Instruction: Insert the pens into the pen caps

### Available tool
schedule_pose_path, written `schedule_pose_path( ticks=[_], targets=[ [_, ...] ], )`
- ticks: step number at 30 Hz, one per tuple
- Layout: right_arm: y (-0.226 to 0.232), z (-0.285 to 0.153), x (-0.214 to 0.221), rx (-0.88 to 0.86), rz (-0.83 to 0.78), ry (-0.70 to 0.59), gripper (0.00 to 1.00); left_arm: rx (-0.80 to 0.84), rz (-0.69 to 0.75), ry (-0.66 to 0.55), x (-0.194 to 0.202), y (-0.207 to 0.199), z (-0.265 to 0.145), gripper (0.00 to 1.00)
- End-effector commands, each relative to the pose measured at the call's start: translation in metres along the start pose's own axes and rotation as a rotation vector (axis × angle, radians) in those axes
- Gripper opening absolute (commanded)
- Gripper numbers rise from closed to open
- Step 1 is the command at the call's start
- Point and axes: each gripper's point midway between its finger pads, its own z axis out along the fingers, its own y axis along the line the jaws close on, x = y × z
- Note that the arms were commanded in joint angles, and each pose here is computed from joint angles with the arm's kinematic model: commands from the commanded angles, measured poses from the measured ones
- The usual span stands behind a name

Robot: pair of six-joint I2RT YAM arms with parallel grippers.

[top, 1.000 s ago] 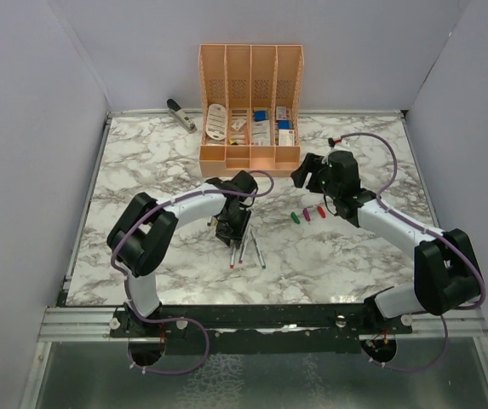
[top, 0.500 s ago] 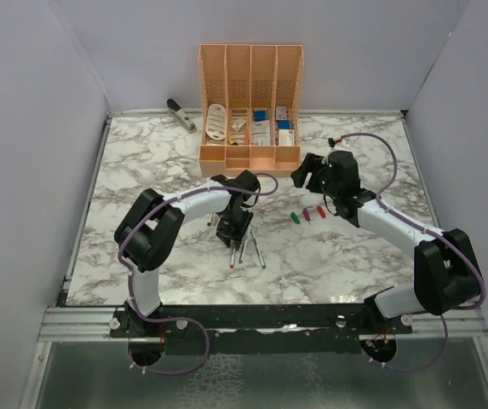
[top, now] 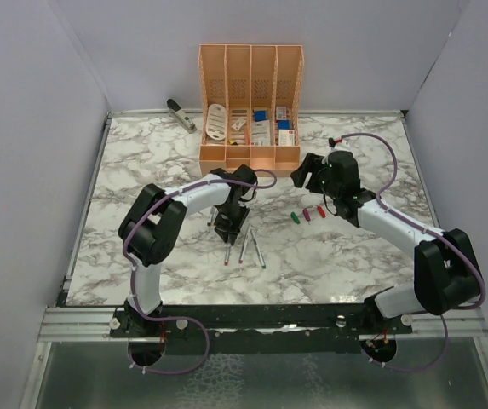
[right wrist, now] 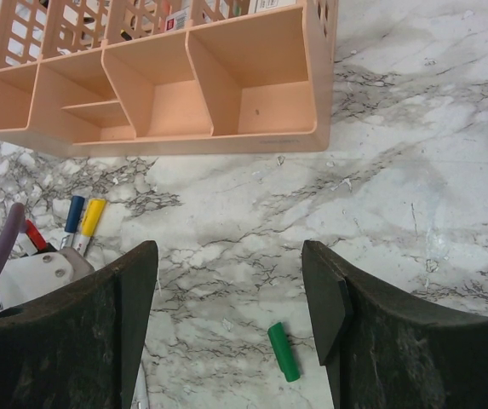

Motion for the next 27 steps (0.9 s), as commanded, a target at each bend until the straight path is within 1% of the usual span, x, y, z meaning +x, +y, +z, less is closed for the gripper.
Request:
schedule_pose_path(
  ticks=[1,7,18,27],
  targets=[
    [0.001,-0.003,-0.004,0.0,0.012,-0.009,0.68,-0.063,0.032,0.037,0.006,0.02,0.026,0.28],
    [0.001,-0.002,-0.001,0.001,0.02,0.0,0.68,-0.054,0.036,0.089,0.023,0.021,0.03,0.28],
    [0.001,0.0,-0.001,0.003,0.039,0.004,0.68,0.015,0.015,0.163,0.054,0.01,0.033,0.28],
    [0.002,0.002,-0.002,0.004,0.044,0.004,0.69,0.024,0.029,0.182,0.056,0.004,0.038,0.3]
  ],
)
